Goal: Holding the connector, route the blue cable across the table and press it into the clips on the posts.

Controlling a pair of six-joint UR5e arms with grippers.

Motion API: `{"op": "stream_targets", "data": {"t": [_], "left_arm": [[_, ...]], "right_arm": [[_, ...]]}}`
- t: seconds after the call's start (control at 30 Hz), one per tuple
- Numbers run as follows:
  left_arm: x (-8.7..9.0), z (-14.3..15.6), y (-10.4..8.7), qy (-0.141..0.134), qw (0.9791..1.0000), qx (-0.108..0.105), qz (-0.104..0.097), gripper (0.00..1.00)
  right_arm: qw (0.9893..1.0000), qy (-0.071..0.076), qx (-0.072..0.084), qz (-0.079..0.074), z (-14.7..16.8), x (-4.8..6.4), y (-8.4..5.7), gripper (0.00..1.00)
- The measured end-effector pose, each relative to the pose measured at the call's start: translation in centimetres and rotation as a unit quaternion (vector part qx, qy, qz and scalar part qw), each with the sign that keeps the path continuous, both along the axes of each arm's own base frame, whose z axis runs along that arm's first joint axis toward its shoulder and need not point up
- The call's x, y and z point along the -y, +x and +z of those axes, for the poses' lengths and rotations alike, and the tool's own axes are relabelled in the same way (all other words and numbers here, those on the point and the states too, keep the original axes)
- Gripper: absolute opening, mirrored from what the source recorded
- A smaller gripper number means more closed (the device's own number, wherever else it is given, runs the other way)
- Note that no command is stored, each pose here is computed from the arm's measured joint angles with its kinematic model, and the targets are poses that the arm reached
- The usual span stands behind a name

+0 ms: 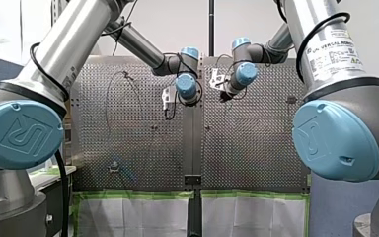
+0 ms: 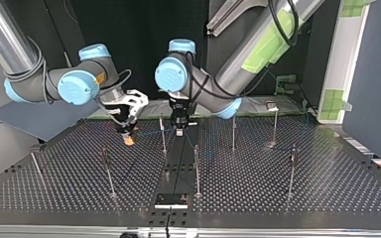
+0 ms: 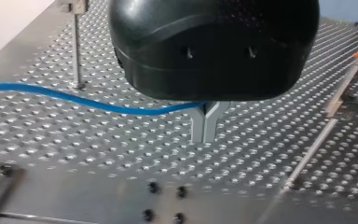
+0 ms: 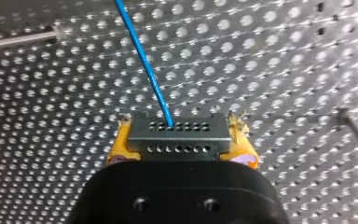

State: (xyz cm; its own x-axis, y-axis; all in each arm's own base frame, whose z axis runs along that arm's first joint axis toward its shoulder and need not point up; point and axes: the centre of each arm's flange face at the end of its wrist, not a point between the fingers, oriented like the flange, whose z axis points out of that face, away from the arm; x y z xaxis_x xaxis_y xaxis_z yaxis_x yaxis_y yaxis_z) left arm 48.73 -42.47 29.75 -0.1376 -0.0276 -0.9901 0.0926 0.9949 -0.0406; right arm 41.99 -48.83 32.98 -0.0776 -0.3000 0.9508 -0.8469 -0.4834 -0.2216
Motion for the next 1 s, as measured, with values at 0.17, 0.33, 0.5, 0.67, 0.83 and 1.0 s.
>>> {"op": "stream_targets", "data": {"t": [0.17, 0.33, 0.5, 0.67, 0.83, 1.0], "left_arm": [[0.2, -4.0, -0.3, 0.008, 0.9998, -0.016, -0.012, 0.02], [0.0, -7.9, -0.6, 0.012, 0.9992, -0.034, -0.019, 0.02], [-0.5, -10.1, -1.2, 0.011, 0.9990, -0.039, -0.020, 0.02], [-0.9, -11.5, -1.9, 0.008, 0.9988, -0.040, -0.026, 0.02], [-1.2, -13.0, -2.8, 0.004, 0.9984, -0.042, -0.039, 0.02], [-1.6, -14.4, -3.7, -0.004, 0.9978, -0.044, -0.049, 0.02]], "right_arm": [[1.0000, 0.006, 0.004, 0.000, -2.0, -0.4, -0.1, 0.00], [1.0000, 0.007, -0.002, 0.001, -3.9, -1.0, -0.1, 0.00], [1.0000, 0.008, -0.006, 0.000, -5.9, -1.5, -0.4, 0.00], [0.9999, 0.007, -0.010, -0.011, -7.5, -1.7, -1.1, 0.00], [0.9997, 0.014, -0.016, -0.014, -9.4, -2.1, -1.6, 0.00], [0.9986, 0.037, -0.035, -0.014, -12.5, -3.1, -2.2, 0.00]]}}
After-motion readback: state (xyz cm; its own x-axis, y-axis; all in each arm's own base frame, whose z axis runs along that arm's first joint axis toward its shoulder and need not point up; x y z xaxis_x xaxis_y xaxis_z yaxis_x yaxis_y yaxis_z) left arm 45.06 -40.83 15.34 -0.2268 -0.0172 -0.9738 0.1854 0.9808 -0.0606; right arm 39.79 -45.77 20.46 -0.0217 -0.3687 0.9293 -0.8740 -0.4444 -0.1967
